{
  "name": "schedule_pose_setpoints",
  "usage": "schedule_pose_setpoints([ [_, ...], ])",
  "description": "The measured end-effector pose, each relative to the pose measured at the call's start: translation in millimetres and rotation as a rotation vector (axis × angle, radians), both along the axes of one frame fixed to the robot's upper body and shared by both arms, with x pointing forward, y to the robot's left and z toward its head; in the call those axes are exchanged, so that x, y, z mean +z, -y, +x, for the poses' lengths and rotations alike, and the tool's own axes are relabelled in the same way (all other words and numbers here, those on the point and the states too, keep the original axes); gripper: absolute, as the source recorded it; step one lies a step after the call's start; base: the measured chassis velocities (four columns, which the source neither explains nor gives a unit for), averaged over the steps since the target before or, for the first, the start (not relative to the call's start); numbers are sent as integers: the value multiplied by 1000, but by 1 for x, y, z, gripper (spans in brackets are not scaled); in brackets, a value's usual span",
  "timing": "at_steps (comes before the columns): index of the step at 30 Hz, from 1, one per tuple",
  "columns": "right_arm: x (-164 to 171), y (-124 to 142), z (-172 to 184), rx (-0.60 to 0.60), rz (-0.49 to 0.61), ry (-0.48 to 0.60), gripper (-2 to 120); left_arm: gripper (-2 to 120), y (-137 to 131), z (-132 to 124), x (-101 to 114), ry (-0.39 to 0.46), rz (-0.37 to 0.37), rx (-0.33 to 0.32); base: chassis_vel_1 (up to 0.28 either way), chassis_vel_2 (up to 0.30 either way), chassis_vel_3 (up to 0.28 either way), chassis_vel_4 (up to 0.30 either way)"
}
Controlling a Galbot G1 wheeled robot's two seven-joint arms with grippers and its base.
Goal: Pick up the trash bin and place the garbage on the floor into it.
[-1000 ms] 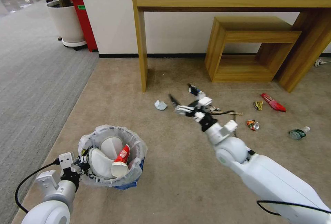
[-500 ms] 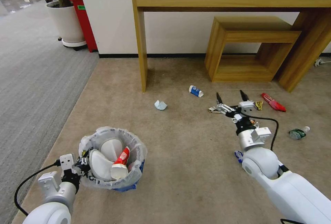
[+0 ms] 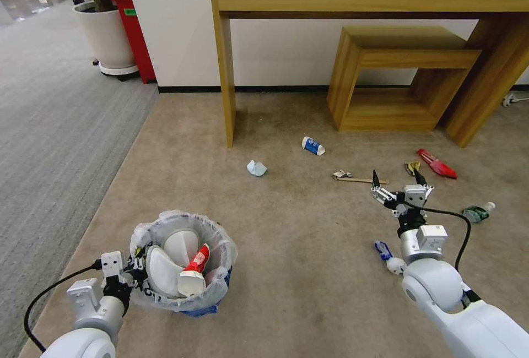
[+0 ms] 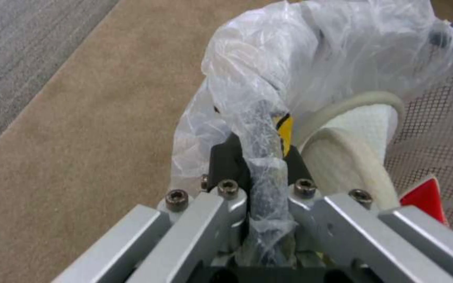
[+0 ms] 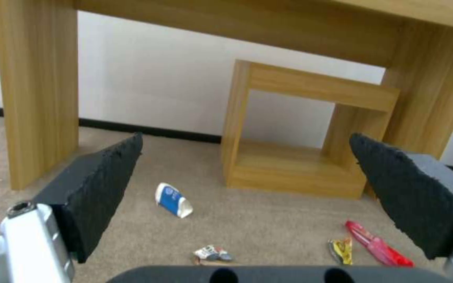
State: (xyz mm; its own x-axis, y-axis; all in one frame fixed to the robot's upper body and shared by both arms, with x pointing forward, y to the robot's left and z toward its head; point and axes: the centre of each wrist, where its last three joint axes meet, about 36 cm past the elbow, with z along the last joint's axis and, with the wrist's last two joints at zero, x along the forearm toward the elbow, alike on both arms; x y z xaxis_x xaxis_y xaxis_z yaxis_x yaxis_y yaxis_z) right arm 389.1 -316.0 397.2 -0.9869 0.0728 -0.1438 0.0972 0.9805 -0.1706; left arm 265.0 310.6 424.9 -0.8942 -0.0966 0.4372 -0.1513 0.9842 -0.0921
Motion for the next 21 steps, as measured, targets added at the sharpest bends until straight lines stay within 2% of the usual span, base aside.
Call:
schedule_pose_setpoints([
  [21, -9, 10, -7, 35, -5, 31, 100, 3, 0, -9, -3, 24, -4, 1, 0, 0, 0, 0],
])
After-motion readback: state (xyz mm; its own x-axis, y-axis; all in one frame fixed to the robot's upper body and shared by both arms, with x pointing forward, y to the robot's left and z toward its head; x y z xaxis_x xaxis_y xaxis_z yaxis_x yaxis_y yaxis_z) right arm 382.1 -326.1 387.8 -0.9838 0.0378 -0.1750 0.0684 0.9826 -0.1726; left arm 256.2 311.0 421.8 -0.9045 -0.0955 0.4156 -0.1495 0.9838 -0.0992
